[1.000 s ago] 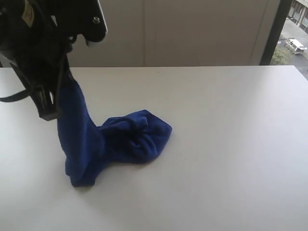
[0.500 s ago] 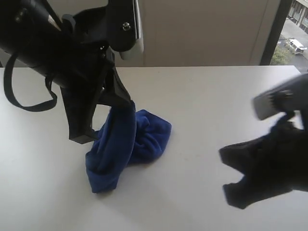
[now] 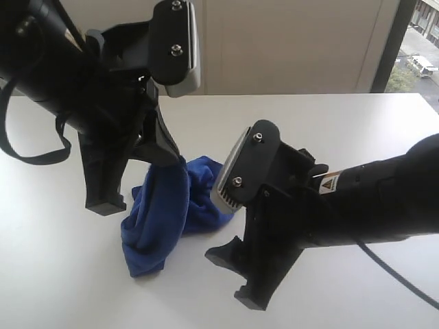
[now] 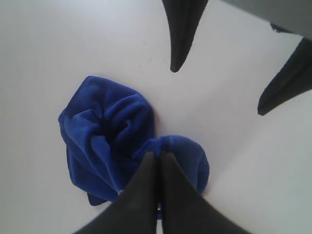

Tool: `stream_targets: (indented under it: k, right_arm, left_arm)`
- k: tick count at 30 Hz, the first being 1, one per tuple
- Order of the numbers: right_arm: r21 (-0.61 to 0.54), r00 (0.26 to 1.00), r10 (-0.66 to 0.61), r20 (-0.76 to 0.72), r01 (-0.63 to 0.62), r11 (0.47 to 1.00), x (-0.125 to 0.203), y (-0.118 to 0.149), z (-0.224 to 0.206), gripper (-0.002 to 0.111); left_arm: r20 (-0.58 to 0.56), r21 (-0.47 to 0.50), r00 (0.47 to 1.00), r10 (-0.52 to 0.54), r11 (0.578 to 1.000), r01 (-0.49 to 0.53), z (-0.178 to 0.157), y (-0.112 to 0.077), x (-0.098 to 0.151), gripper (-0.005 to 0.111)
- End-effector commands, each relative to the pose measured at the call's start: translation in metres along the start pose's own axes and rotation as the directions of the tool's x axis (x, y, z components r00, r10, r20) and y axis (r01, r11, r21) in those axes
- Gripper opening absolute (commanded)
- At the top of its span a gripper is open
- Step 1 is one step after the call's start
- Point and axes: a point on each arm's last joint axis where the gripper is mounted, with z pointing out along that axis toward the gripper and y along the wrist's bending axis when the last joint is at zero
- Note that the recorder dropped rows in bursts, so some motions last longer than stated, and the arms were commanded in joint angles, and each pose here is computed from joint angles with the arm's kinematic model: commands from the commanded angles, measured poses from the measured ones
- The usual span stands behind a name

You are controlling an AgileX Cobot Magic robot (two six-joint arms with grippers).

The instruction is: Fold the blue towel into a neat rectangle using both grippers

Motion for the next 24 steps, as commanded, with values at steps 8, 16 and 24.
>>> stream_targets:
  k: [8, 16, 24]
  right_arm:
    - [0.055, 0.985, -0.022, 0.171, 0.013, 0.998, -0.019, -0.003, -0.005, 0.069]
    - [0.036, 0.945, -0.055, 0.323, 0.046, 0.998, -0.033, 0.0, -0.009, 0.069]
    - [0.005, 0.937, -0.052, 0.346, 0.054, 0.999, -0.037, -0.001, 0.002, 0.06]
  left_arm:
    - [-0.006, 0.031, 1.0, -0.008, 1.0, 0.008, -0.003, -0.004, 0.002, 0.0]
    - [-0.006, 0.031, 1.0, -0.008, 1.0, 0.008, -0.003, -0.004, 0.002, 0.0]
    - [-0.009, 0.034, 1.0, -0.008, 0.999, 0.008, -0.003, -0.005, 0.002, 0.0]
